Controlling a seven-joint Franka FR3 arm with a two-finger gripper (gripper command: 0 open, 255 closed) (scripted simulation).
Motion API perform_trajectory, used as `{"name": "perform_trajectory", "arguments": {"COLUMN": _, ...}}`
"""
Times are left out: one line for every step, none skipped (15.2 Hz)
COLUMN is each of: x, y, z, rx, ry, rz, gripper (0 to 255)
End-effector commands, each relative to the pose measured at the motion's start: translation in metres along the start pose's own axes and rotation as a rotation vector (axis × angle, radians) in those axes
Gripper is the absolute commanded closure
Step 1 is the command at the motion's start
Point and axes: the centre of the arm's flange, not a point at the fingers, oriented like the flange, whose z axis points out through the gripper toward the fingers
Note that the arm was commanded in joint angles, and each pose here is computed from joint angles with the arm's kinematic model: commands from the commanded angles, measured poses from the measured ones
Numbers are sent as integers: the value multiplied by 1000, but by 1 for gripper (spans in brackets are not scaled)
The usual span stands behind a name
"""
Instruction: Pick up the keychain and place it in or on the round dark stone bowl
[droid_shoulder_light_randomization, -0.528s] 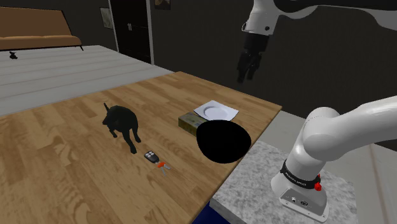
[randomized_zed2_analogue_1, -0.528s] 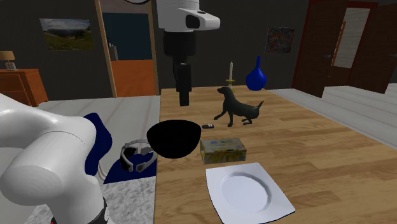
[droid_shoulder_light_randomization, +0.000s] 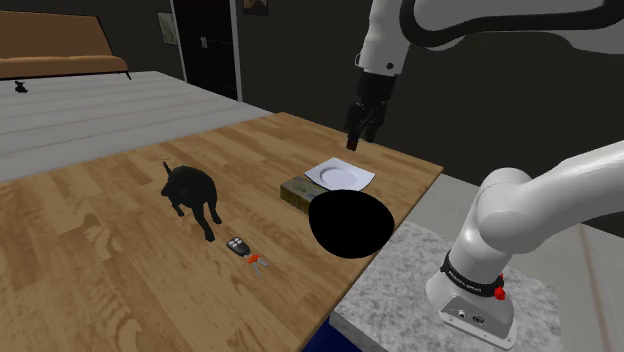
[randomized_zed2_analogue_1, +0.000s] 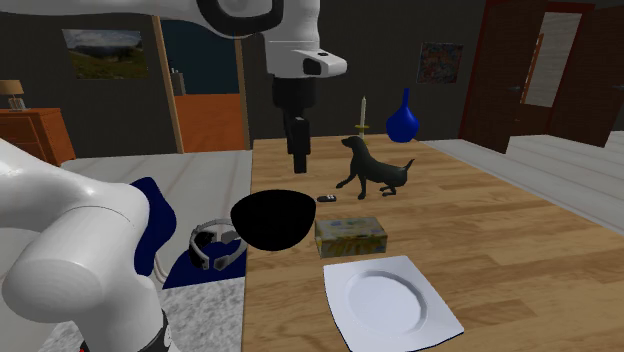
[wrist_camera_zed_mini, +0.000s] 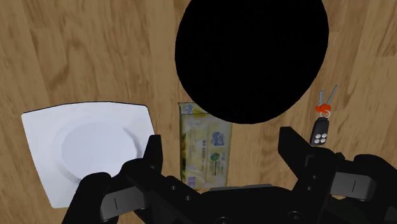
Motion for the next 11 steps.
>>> {"name": "perform_trajectory", "arguments": {"x": 7, "y": -23, "z": 16, "rx": -6, "ry": 3, "rz": 0, "gripper": 0}}
{"name": "perform_trajectory", "arguments": {"x": 11, "y": -33, "z": 23, "rx": -9, "ry": 4, "rz": 0, "gripper": 0}}
{"name": "perform_trajectory", "arguments": {"x": 15, "y": -44, "z": 31, "rx": -12, "ry": 5, "rz": 0, "gripper": 0}}
{"name": "perform_trajectory", "arguments": {"x": 19, "y": -54, "z": 39, "rx": -15, "ry": 6, "rz": 0, "gripper": 0}}
{"name": "perform_trajectory", "arguments": {"x": 23, "y": -64, "z": 46, "rx": -18, "ry": 8, "rz": 0, "gripper": 0}}
{"name": "perform_trajectory", "arguments": {"x": 27, "y": -75, "z": 54, "rx": -22, "ry": 9, "rz": -1, "gripper": 0}}
{"name": "perform_trajectory", "arguments": {"x": 31, "y": -85, "z": 62, "rx": -25, "ry": 10, "rz": -1, "gripper": 0}}
{"name": "perform_trajectory", "arguments": {"x": 35, "y": -95, "z": 70, "rx": -28, "ry": 11, "rz": -1, "gripper": 0}}
{"name": "perform_trajectory", "arguments": {"x": 39, "y": -106, "z": 78, "rx": -31, "ry": 12, "rz": -1, "gripper": 0}}
{"name": "perform_trajectory", "arguments": {"x": 43, "y": -116, "z": 85, "rx": -34, "ry": 13, "rz": -1, "gripper": 0}}
{"name": "perform_trajectory", "arguments": {"x": 47, "y": -126, "z": 93, "rx": -38, "ry": 14, "rz": -1, "gripper": 0}}
